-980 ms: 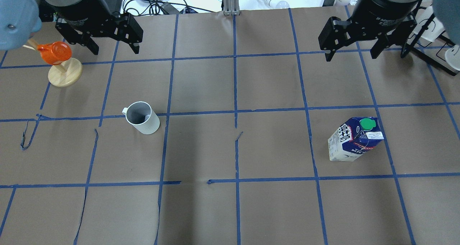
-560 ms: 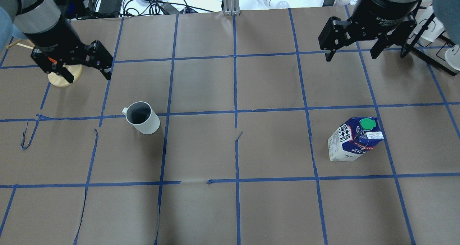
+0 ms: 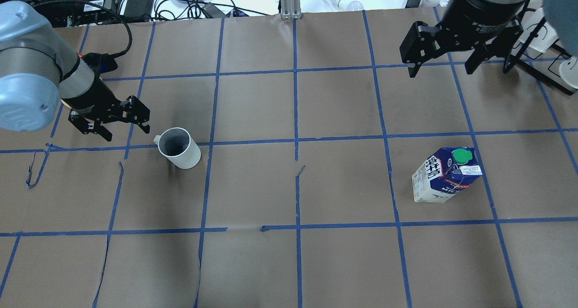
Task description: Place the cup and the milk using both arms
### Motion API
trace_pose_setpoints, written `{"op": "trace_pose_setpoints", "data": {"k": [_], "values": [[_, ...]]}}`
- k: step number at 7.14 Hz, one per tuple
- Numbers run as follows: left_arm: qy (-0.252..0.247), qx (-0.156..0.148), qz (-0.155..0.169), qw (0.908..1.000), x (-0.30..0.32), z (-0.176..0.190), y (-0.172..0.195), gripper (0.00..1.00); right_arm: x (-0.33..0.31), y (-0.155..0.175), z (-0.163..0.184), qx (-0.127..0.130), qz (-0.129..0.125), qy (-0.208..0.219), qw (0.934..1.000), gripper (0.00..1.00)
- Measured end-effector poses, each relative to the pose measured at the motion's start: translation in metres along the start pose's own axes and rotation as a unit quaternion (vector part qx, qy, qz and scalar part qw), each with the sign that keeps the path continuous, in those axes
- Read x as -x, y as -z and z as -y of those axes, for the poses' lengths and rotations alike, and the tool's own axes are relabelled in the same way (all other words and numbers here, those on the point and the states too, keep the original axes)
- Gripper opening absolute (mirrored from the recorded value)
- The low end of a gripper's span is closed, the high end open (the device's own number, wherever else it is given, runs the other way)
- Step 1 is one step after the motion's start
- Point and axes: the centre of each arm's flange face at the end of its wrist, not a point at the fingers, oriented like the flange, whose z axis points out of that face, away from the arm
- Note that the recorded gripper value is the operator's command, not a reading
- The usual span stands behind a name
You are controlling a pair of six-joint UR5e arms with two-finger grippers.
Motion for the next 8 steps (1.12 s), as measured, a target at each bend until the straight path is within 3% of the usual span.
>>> {"op": "trace_pose_setpoints", "data": {"k": [2,4,5,7,8], "values": [[0.008,0.01,-0.016,0.9998,-0.006,0.004,-0.031,0.89,0.0,0.0,0.0,0.0,0.0,0.0,1.0,1.0],[0.009,0.0,-0.029,0.9995,-0.007,0.014,-0.051,0.56,0.0,0.0,0.0,0.0,-0.001,0.0,1.0,1.0],[0.006,0.002,-0.03,0.9995,-0.007,0.016,-0.059,0.48,0.0,0.0,0.0,0.0,-0.001,0.0,1.0,1.0],[0.004,0.007,-0.032,0.9995,-0.012,0.014,-0.072,0.0,0.0,0.0,0.0,0.0,-0.001,0.0,1.0,1.0],[0.0,0.009,-0.031,0.9995,-0.017,0.013,-0.074,0.0,0.0,0.0,0.0,0.0,-0.001,0.0,1.0,1.0]]}}
